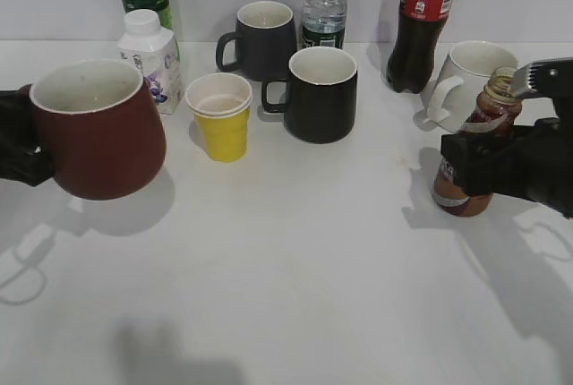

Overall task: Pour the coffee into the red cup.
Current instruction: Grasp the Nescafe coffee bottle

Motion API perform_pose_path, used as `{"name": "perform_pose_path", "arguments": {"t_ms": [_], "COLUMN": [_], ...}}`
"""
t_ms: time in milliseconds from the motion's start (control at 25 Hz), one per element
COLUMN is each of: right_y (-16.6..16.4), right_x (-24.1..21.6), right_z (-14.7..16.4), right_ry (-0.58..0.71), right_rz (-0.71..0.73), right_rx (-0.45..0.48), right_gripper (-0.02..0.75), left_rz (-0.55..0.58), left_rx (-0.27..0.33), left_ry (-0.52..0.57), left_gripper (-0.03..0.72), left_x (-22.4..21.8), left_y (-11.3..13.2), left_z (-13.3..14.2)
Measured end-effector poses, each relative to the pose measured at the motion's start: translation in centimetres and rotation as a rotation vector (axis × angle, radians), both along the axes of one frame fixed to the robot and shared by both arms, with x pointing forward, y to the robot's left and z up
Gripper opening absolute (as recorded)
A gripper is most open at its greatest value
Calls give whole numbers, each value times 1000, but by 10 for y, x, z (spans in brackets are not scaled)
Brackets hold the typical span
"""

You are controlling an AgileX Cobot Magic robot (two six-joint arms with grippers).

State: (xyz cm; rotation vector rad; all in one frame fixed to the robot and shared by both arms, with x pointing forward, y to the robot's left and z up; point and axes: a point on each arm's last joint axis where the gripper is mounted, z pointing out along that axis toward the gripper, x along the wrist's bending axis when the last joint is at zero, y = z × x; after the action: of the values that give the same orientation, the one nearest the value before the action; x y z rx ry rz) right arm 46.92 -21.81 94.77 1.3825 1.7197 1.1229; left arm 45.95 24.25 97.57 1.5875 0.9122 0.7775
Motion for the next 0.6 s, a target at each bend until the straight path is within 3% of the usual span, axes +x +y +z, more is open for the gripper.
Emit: {"name": "perform_pose_path", "arguments": {"t_ms": [360,600], "right_y": [2,2], "right_x": [17,23], "right_z": [-39,-47], "right_ry": [-37,-121], "right_rz": [-28,-58], "right_rx": [-45,-17], "right_gripper": [553,507], "left_rz": [-155,-251], "left_rx": [4,0], "left_ry": [-25,-28], "left_gripper": [69,69], "left_x": [-9,-18], "left_y": [-25,-45], "left_z": [2,2]}}
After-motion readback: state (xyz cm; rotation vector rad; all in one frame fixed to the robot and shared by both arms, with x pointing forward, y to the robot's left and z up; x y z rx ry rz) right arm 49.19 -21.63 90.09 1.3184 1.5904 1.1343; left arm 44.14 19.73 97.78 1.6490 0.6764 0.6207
